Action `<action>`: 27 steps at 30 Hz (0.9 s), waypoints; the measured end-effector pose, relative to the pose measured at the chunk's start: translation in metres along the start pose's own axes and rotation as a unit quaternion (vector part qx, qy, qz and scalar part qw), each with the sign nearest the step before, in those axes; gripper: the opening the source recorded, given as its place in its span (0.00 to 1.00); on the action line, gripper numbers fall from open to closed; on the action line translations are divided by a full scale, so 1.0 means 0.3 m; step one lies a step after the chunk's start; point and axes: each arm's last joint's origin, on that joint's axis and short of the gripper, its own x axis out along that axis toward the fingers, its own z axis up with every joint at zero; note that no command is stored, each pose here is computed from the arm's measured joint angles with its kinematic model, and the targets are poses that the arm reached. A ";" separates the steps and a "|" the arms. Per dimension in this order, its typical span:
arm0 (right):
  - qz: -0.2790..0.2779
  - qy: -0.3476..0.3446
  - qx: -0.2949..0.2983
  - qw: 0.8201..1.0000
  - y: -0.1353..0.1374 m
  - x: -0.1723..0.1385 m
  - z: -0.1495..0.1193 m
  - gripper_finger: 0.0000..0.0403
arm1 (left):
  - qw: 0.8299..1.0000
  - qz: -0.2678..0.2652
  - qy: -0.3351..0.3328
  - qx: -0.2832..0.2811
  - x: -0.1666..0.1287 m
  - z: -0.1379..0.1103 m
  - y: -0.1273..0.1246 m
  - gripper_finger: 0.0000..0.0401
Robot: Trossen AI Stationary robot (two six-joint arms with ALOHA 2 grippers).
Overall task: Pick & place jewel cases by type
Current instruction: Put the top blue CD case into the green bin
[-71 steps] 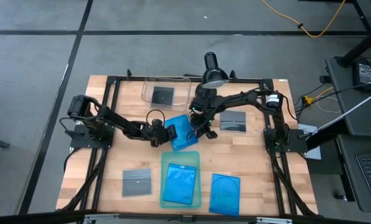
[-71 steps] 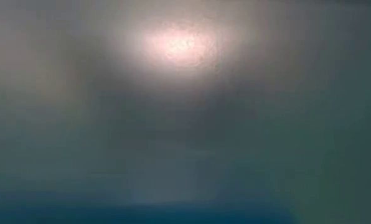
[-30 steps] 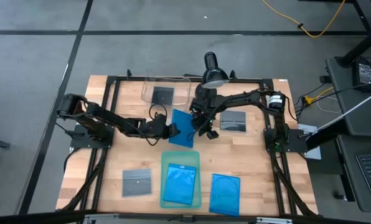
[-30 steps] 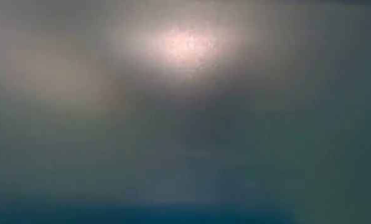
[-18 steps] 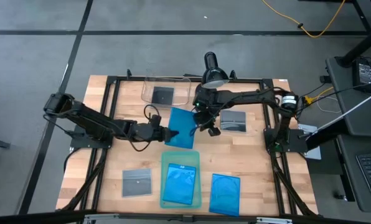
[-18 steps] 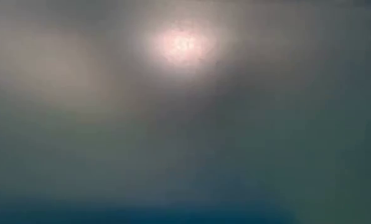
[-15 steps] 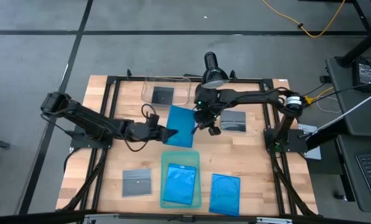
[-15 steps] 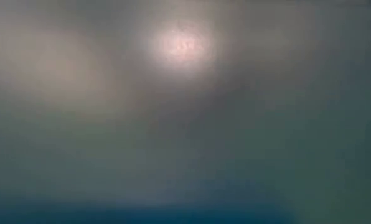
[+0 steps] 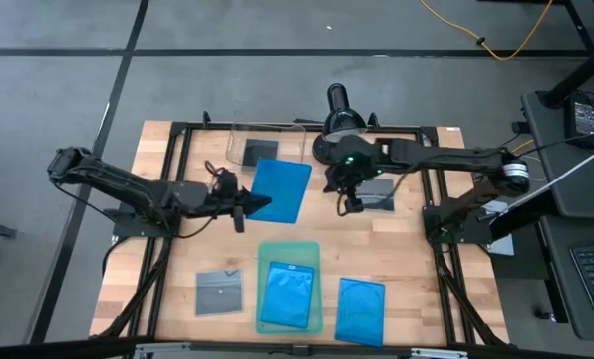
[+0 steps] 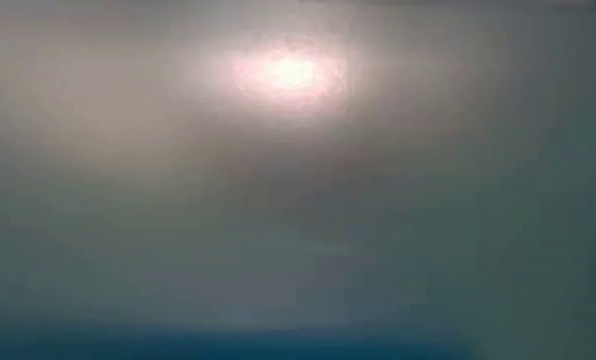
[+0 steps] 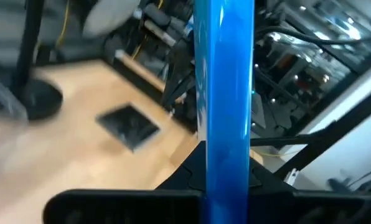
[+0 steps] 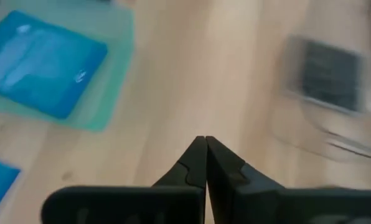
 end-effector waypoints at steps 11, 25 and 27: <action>-0.117 -0.047 0.094 0.988 0.033 -0.161 0.018 0.01 | 0.960 0.010 -0.079 0.269 -0.087 0.118 -0.040 0.02; -0.118 -0.063 0.110 0.985 0.035 -0.179 0.023 0.01 | 0.826 0.173 -0.008 0.537 -0.045 0.271 -0.217 0.02; -0.118 -0.064 0.110 0.985 0.035 -0.179 0.023 0.01 | 0.793 0.199 0.008 0.576 -0.024 0.268 -0.244 0.02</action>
